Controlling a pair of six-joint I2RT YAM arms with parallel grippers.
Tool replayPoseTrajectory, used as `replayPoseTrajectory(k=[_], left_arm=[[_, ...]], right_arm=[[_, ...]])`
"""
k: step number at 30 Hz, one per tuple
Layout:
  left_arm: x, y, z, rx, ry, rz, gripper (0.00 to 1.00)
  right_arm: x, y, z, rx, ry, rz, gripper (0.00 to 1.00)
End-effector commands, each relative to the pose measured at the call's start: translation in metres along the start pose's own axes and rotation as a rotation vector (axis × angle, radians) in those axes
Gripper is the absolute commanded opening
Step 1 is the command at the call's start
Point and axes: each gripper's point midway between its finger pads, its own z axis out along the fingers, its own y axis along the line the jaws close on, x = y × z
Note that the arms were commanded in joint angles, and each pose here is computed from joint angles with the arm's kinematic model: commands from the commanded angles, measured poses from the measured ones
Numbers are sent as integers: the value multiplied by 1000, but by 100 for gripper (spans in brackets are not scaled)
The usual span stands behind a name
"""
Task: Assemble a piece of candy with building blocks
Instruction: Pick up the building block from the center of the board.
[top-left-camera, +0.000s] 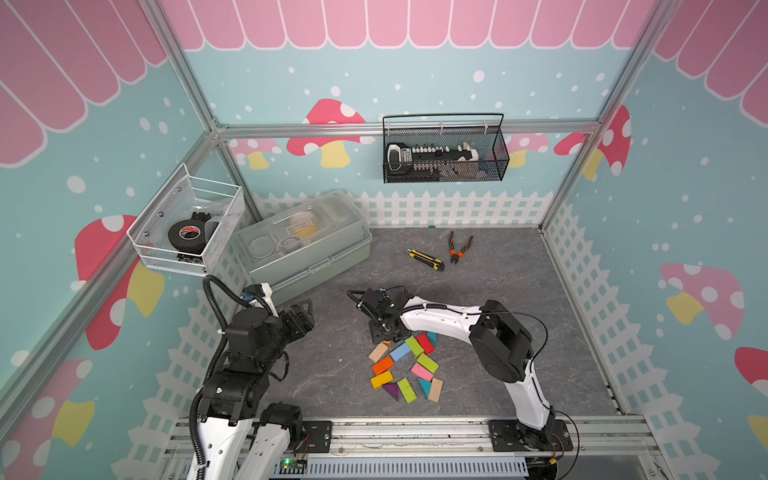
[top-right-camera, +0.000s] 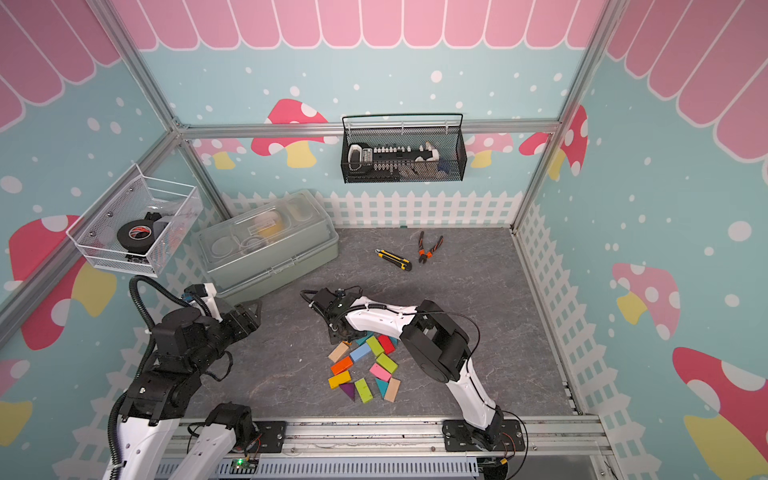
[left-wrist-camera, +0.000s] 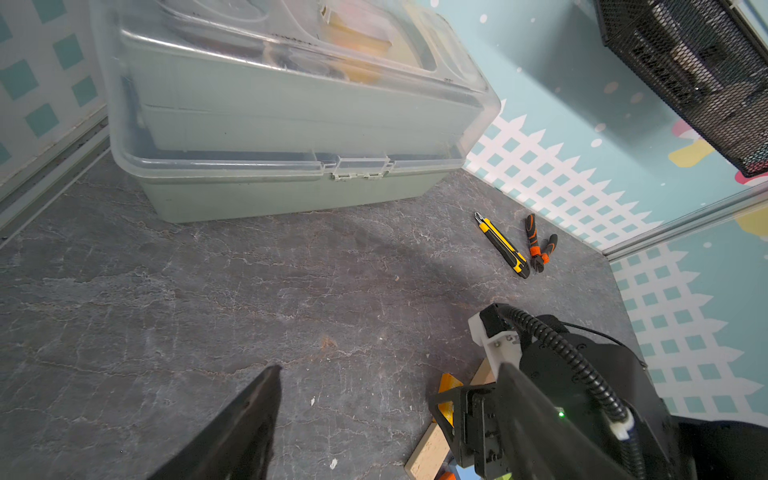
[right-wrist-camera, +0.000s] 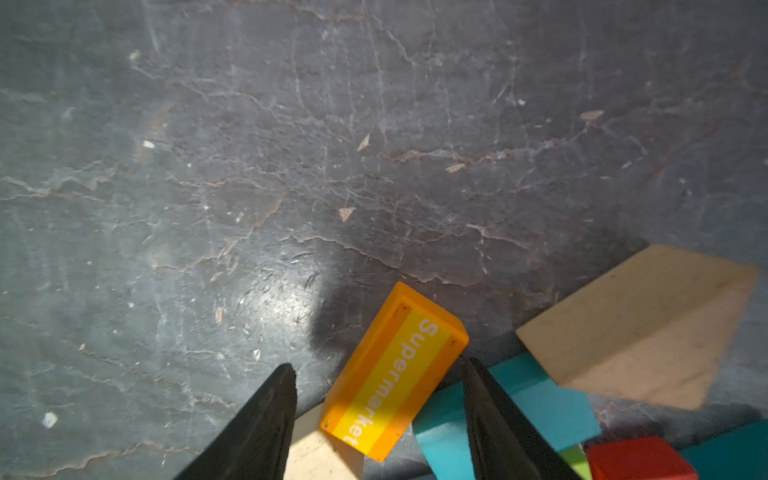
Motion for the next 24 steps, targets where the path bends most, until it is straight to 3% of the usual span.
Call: replayPoseTrajectory(k=[1,5,12,16,19,24], left_arm=[[3,6,-1,-27,4,0,80],[4,6,0,-27,6,-1,80],[2,9,-1,-39,-5,-3,80],[1,9,-2,-41,-10,4,80],[1,9,-2,-43,-9,6,80],[2,10,0,-45,-1,9,79]], right_arm=[[8,-5,5,44,18,30,64],[7,-2,9,35,25,26,62],[6,5,17,25,35,11,40],[0,9,19,32,31,-43,34],[-15,14,22,25,8,-161,28],[-47,52,23,-163,-9,-552,23]])
